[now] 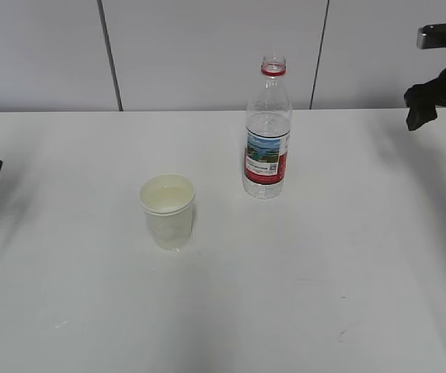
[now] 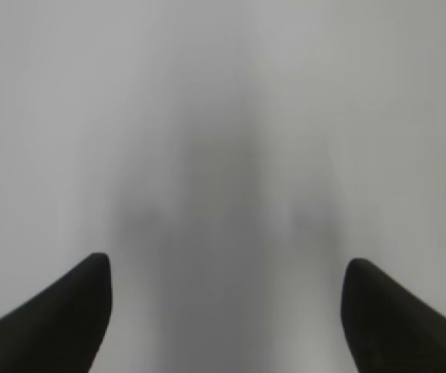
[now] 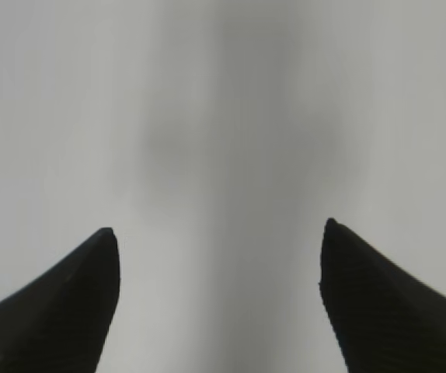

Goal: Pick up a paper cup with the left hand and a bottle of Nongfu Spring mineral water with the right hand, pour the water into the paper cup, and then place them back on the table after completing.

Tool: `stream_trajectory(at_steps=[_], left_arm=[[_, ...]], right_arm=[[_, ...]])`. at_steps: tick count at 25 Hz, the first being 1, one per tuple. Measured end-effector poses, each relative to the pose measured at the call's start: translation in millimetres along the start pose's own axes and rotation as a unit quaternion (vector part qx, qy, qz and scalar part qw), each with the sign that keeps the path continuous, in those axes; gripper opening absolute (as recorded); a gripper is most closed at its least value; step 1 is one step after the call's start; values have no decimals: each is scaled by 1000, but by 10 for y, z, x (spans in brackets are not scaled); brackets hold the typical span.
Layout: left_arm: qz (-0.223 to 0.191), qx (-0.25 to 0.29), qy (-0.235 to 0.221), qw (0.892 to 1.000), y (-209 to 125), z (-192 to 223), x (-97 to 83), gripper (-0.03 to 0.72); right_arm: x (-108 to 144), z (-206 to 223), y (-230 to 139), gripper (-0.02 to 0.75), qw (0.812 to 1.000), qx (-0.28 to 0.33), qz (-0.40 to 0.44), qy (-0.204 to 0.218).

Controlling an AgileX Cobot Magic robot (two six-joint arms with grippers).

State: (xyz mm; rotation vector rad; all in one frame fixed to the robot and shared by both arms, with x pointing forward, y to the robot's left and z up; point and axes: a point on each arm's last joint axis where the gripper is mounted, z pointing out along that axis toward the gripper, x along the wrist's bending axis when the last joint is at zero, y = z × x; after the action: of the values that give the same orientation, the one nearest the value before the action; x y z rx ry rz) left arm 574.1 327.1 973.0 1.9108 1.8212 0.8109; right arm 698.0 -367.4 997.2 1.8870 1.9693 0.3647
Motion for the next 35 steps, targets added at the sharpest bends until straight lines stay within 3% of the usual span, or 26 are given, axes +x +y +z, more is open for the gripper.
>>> stream_trajectory(at_steps=[5, 9, 18, 27, 31, 35], left_arm=[[-21, 73, 20, 997, 176, -138, 80, 515], [-19, 111, 6, 994, 320, -267, 92, 500], [-7, 135, -109, 985, 577, -512, -55, 500], [2, 181, -129, 975, 535, -616, -75, 500], [4, 189, -131, 973, 521, -663, -75, 500], [5, 184, -134, 974, 531, -817, -66, 500]], right_arm=[[-3, -194, 62, 593, 999, 36, -5, 13], [-5, -324, 90, 593, 998, 58, -4, 20], [73, -414, 69, 592, 993, 92, 4, 68], [132, -504, 100, 592, 992, 74, 1, 101], [188, -796, 130, 592, 991, 39, -2, 131], [207, -1117, 72, 592, 991, 16, -8, 134]])
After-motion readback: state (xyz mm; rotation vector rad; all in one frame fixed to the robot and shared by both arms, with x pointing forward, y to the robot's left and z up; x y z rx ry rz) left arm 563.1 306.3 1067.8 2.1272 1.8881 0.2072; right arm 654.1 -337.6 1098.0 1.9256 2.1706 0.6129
